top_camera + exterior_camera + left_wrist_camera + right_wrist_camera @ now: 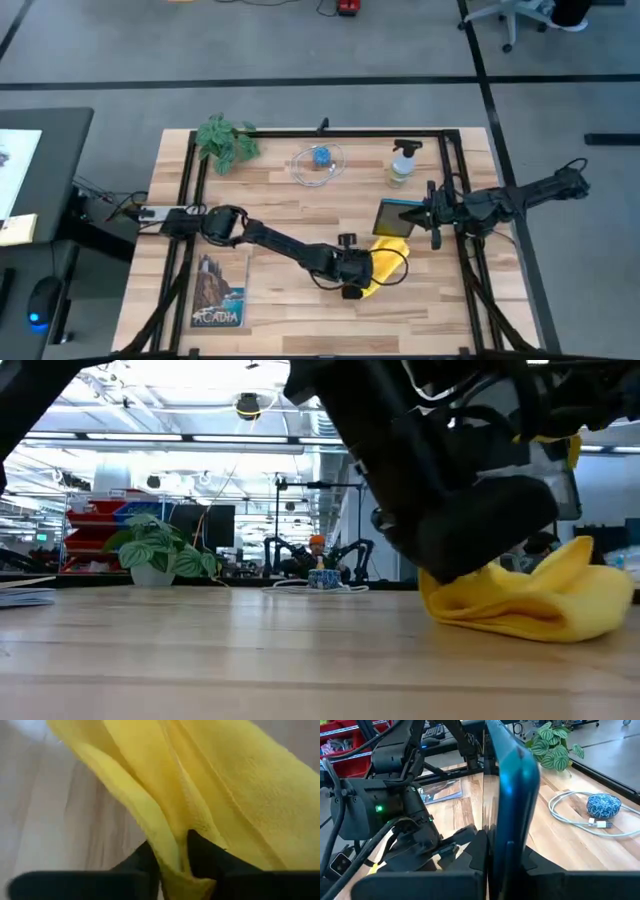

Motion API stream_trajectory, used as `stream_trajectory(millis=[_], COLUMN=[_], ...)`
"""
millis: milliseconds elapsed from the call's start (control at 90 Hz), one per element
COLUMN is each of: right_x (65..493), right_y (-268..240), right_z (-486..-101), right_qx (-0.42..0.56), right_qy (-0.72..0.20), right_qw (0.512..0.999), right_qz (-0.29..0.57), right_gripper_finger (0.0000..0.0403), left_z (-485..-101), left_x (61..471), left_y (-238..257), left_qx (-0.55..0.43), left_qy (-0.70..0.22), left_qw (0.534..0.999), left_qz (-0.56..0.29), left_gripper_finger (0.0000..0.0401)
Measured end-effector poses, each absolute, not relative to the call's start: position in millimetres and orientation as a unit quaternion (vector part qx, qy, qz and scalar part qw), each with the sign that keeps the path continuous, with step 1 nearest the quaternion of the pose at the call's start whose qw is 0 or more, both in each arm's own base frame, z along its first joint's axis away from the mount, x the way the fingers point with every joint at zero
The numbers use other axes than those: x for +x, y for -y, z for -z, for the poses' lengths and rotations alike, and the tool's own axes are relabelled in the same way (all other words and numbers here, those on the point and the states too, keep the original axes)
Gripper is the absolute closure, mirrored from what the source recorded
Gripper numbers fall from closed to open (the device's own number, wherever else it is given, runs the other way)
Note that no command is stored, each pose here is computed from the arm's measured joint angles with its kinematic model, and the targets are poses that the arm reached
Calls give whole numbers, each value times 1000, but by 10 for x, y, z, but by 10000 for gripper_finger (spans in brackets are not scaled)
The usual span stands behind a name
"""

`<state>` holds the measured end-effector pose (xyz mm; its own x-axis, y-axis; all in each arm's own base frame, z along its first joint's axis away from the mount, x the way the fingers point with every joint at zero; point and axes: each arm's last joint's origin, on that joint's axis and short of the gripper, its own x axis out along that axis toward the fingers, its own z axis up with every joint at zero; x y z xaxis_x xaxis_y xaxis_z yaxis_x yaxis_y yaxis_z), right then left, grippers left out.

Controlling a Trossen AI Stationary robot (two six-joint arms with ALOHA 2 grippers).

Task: Apply microfiber cloth
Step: Wipe the tablet with the yellow microfiber cloth

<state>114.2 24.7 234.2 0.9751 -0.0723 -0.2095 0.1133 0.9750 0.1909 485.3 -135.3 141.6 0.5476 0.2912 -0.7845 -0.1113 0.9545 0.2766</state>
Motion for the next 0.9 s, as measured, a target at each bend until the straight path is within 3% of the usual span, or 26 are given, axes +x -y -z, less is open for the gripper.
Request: stream_trajectory(millis=[122, 644, 900], right_x=[1142, 1138, 1137], right_y=[-247, -245, -245], right_z=[-2342, -2323, -2320], right_qx=[101, 99, 99], right_qy=[-101, -111, -112], right_qw=[989, 988, 988], right_qz=[47, 48, 48], right_gripper_finger=[389, 387, 387], left_z=[-1471, -1459, -1581], left_x=[4784, 4534, 4382], left_y=[1327, 1232, 1323], left_qx=[111, 131, 143], left_qy=[-477, -555, -545], left_qw=[861, 794, 798], left_qz=[-139, -209, -213], left_gripper_finger=[397, 401, 396])
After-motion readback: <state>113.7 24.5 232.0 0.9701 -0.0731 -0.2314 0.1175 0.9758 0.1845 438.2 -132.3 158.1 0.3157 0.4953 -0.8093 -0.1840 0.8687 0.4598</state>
